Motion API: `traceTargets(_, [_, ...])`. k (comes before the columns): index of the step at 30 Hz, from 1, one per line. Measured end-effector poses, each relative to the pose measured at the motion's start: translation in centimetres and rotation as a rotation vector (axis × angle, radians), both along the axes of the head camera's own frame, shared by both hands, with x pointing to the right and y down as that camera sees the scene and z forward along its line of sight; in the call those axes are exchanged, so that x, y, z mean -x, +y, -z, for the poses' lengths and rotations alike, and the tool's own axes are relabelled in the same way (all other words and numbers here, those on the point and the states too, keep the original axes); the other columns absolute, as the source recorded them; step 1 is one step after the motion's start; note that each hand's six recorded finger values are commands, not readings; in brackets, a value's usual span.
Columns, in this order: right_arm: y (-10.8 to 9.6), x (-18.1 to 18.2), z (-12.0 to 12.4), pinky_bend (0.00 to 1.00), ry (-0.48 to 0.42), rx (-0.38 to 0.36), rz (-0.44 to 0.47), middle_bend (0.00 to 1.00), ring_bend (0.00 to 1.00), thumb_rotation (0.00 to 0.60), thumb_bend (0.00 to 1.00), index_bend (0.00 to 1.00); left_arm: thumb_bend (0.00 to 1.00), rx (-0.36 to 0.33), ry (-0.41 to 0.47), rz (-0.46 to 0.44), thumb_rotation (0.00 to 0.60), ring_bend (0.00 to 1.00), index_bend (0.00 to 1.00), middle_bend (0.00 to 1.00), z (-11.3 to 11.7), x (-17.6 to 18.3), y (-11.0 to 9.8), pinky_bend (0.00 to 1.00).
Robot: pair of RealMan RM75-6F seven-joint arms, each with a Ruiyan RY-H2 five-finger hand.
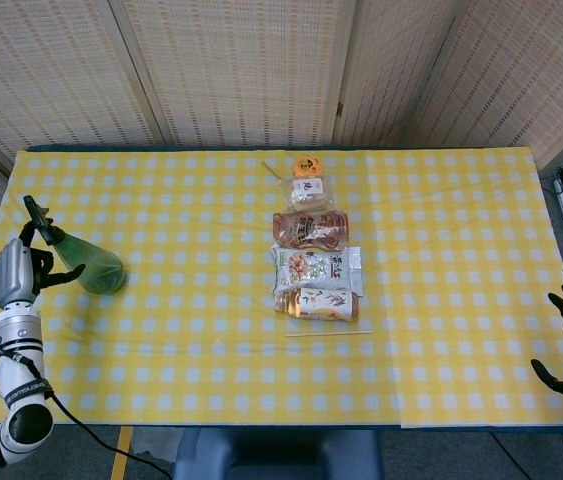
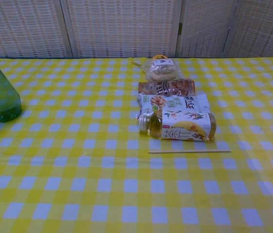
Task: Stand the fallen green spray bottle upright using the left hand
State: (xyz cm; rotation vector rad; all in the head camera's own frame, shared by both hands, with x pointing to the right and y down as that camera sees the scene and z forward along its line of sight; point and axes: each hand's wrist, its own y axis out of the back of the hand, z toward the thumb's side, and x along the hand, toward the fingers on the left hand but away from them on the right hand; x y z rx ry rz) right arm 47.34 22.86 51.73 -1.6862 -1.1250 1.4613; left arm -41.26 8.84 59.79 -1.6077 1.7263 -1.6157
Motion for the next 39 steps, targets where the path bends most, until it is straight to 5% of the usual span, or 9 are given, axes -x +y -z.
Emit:
traceTargets(10, [0.1, 0.1, 0.1, 0.0, 0.003, -0.005, 0.004, 0.0, 0.0, 0.6, 0.31, 0.0, 0.14, -0.021, -0.066, -0.011, 0.6, 1.0, 0.22, 1.0, 0.4, 2.2, 0.5, 1.0])
traceTargets(17, [0.2, 0.4, -0.2, 0.0, 0.008, 0.004, 0.015, 0.0, 0.0, 0.6, 0.31, 0.0, 0.15, -0.123, -0.079, -0.079, 0.6, 1.0, 0.39, 1.0, 2.2, 3.1, 1.8, 1.0])
traceTargets(19, [0.3, 0.7, -0.3, 0.0, 0.009, 0.009, 0.026, 0.0, 0.0, 0.6, 0.31, 0.0, 0.14, -0.169, -0.076, -0.126, 0.6, 0.92, 0.41, 0.95, 2.7, 3.1, 2.2, 0.99])
traceTargets(20, [0.4, 0.9, -0.4, 0.0, 0.009, 0.01, 0.033, 0.0, 0.0, 0.6, 0.31, 0.0, 0.14, -0.194, -0.077, -0.169, 0.6, 0.84, 0.41, 0.9, 3.0, 3.1, 2.5, 0.94])
traceTargets(24, [0.7, 1.4, -0.4, 0.0, 0.015, 0.009, 0.051, 0.0, 0.0, 0.6, 0.31, 0.0, 0.13, -0.167, -0.095, -0.36, 0.6, 0.31, 0.37, 0.42, 2.7, 3.2, 5.5, 0.32])
traceTargets(27, [0.9, 1.8, -0.6, 0.0, 0.023, 0.01, 0.064, 0.0, 0.0, 0.6, 0.31, 0.0, 0.11, -0.062, -0.143, -0.458, 0.6, 0.1, 0.21, 0.22, 2.0, 4.1, 9.2, 0.12])
traceTargets(30, [1.1, 2.3, -0.9, 0.0, 0.03, 0.012, 0.082, 0.0, 0.0, 0.6, 0.31, 0.0, 0.1, -0.022, -0.238, -0.454, 0.6, 0.01, 0.16, 0.12, 2.1, 5.5, 11.7, 0.01])
traceTargets(33, [1.2, 2.8, -1.2, 0.0, 0.034, 0.01, 0.097, 0.0, 0.0, 0.6, 0.31, 0.0, 0.1, -0.024, -0.336, -0.425, 0.6, 0.0, 0.12, 0.05, 2.8, 6.7, 13.2, 0.0])
traceTargets(39, [1.4, 3.5, -1.8, 0.0, 0.034, 0.023, 0.123, 0.0, 0.0, 0.6, 0.31, 0.0, 0.09, 0.034, -0.367, -0.526, 0.6, 0.0, 0.1, 0.03, 2.2, 4.7, 15.9, 0.0])
